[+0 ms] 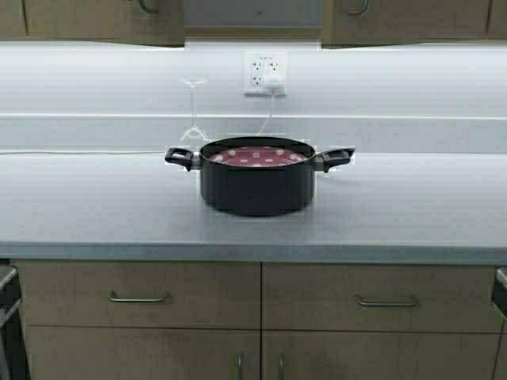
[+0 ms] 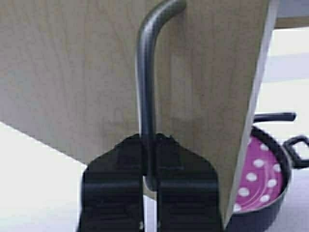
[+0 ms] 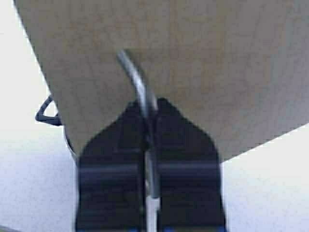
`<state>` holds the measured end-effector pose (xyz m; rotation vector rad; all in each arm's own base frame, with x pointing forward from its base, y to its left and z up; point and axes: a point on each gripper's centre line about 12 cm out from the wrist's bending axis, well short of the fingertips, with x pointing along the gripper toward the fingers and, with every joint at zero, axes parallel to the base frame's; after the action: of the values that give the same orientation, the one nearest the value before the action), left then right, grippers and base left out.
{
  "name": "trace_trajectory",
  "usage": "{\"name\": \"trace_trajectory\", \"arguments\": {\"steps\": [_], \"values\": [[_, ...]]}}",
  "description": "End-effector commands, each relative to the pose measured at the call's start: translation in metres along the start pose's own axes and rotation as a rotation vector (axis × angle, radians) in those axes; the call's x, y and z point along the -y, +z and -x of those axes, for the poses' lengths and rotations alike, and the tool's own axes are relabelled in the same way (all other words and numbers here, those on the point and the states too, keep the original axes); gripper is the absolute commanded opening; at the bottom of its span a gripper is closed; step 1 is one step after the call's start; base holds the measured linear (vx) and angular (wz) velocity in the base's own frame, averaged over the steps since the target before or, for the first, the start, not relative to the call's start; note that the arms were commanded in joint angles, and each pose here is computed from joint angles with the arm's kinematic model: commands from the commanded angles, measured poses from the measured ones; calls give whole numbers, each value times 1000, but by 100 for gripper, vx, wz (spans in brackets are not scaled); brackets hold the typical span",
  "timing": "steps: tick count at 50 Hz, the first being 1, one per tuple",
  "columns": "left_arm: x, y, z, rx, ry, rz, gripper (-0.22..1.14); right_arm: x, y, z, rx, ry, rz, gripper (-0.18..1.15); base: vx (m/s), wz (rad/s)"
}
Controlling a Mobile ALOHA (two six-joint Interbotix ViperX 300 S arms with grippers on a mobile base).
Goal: Open the cabinet, put the pot inside, then close it
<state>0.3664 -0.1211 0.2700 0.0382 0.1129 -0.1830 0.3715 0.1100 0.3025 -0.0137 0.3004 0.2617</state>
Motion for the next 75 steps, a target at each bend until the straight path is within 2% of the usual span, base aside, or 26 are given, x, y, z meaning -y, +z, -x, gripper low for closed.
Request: {"name": "trace_trajectory", "arguments": {"steps": [1,9,12,14,18,21,23,26,28,30,38,42,45,48,52,54,55,57,59,63,66,75], "values": [[-6,20,9,50,0,-25,3,20,-3,1,-26,-30,3,7,-13,9],[-16,21,9,52,23,-22,3,45,-2,13,-25,-85,-7,8,-12,10],[-20,22,10,52,31,-25,6,46,-4,19,-29,-81,-22,14,-12,11],[-19,20,11,46,26,-35,10,46,-5,23,-35,-75,-30,23,-12,8],[-17,19,15,23,4,-55,30,43,-3,30,-50,-44,-40,54,-9,5],[-16,19,18,13,-13,-77,52,39,-1,37,-52,-24,-44,81,-5,0],[-15,21,23,8,-26,-88,71,38,1,41,-49,-17,-50,97,-3,-3],[-15,23,31,5,-34,-78,93,38,-5,51,-56,-13,-59,108,-2,-5],[-15,26,37,5,-40,-77,103,37,-8,56,-58,-10,-56,107,-1,-4],[-16,29,44,6,-46,-73,106,36,-9,62,-55,-8,-51,104,0,0],[-16,36,74,-3,-79,-70,97,29,-17,88,-76,34,-18,100,0,-2],[-12,40,86,-1,-104,-69,88,21,-19,95,-99,78,-18,96,0,0],[-7,44,91,6,-127,-73,73,15,-17,95,-105,106,-20,88,0,0],[1,48,91,12,-154,-75,48,6,-12,94,-99,133,-25,73,0,0],[19,51,90,21,-207,-82,5,-12,-6,92,-93,191,-30,43,0,0],[29,53,89,29,-238,-85,-11,-25,-1,91,-81,223,-32,25,-1,1],[35,55,89,35,-252,-83,-14,-30,2,90,-72,237,-31,16,-1,1],[44,56,86,44,-272,-85,-12,-43,7,89,-49,262,-16,1,0,0],[54,57,81,50,-292,-84,-4,-54,13,86,-17,276,-9,-6,0,0],[74,58,68,55,-327,-82,8,-74,24,79,51,291,10,2,0,0],[83,59,53,62,-327,-75,5,-82,30,68,81,281,13,10,0,0],[103,51,-1,52,-301,-2,3,-86,48,27,133,223,-12,8,0,0]]}}
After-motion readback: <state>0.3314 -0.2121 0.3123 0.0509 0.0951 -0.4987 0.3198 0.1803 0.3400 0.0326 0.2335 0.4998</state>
